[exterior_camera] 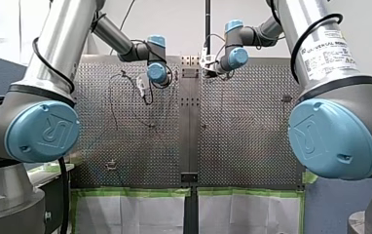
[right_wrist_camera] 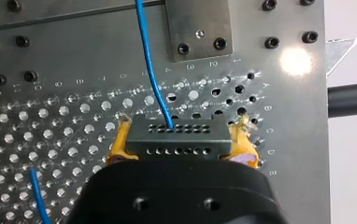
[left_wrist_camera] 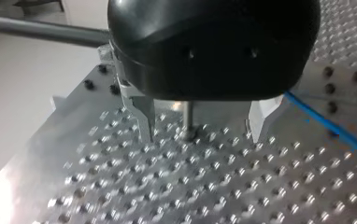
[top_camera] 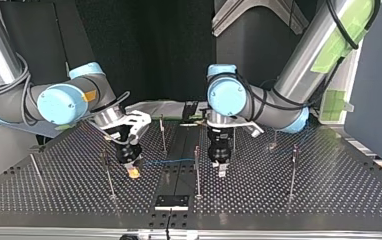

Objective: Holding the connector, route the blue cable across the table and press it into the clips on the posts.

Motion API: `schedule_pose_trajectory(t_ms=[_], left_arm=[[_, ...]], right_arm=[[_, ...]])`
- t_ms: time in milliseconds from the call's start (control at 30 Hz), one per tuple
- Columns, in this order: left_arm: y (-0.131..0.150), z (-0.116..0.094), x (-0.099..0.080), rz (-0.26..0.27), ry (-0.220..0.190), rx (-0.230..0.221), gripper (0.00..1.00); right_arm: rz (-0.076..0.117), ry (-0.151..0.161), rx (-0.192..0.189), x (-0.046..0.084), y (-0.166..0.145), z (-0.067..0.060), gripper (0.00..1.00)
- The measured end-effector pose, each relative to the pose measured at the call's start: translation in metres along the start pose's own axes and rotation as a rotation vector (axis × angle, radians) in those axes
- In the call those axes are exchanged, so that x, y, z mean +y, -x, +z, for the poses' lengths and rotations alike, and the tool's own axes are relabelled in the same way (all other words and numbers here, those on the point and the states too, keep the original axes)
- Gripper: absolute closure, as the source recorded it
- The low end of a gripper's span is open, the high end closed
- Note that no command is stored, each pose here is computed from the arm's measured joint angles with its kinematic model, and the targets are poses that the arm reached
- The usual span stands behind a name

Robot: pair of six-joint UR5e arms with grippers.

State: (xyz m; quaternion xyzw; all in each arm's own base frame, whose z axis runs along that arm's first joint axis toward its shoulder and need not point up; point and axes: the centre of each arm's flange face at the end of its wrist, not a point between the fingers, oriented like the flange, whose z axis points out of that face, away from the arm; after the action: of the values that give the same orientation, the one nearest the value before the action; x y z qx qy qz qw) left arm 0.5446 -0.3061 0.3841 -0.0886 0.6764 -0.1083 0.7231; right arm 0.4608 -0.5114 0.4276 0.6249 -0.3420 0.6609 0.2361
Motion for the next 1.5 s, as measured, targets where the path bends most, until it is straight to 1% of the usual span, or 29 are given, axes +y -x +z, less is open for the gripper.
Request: schedule_pose_trajectory(t_ms=[100, 300, 467, 567, 667, 800, 1000, 1100, 1333, 1500], left_arm=[[0.0, -0.014, -0.004, 0.01, -0.004, 0.025, 0.0], [0.003, -0.043, -0.006, 0.026, -0.01, 0.075, 0.0], [0.008, -0.066, -0.007, 0.039, -0.016, 0.111, 0.0], [0.01, -0.08, -0.009, 0.043, -0.027, 0.12, 0.0], [0.016, -0.093, -0.016, 0.047, -0.048, 0.112, 0.0], [0.024, -0.106, -0.031, 0.051, -0.078, 0.081, 0.0], [0.03, -0.116, -0.053, 0.045, -0.096, 0.031, 0.0], [0.035, -0.121, -0.063, 0.052, -0.1, 0.013, 0.0], [0.042, -0.137, -0.09, 0.069, -0.126, -0.004, 0.0], [0.037, -0.146, -0.108, 0.086, -0.155, 0.006, 0.0]], right_arm=[[0.0, 0.002, -0.002, 0.0, 0.0, 0.0, 1.0], [0.001, 0.003, -0.005, 0.001, 0.001, 0.0, 1.0], [0.004, 0.008, -0.019, 0.003, 0.008, -0.002, 1.0], [0.007, 0.012, -0.031, 0.004, 0.014, -0.004, 1.0], [0.009, 0.016, -0.04, 0.006, 0.018, -0.005, 1.0], [0.012, 0.025, -0.048, 0.012, 0.022, -0.006, 1.0], [0.017, 0.039, -0.063, 0.019, 0.029, -0.008, 1.0], [0.018, 0.045, -0.066, 0.022, 0.031, -0.009, 1.0], [0.022, 0.054, -0.076, 0.028, 0.036, -0.01, 1.0], [0.027, 0.069, -0.093, 0.035, 0.045, -0.013, 1.0]])
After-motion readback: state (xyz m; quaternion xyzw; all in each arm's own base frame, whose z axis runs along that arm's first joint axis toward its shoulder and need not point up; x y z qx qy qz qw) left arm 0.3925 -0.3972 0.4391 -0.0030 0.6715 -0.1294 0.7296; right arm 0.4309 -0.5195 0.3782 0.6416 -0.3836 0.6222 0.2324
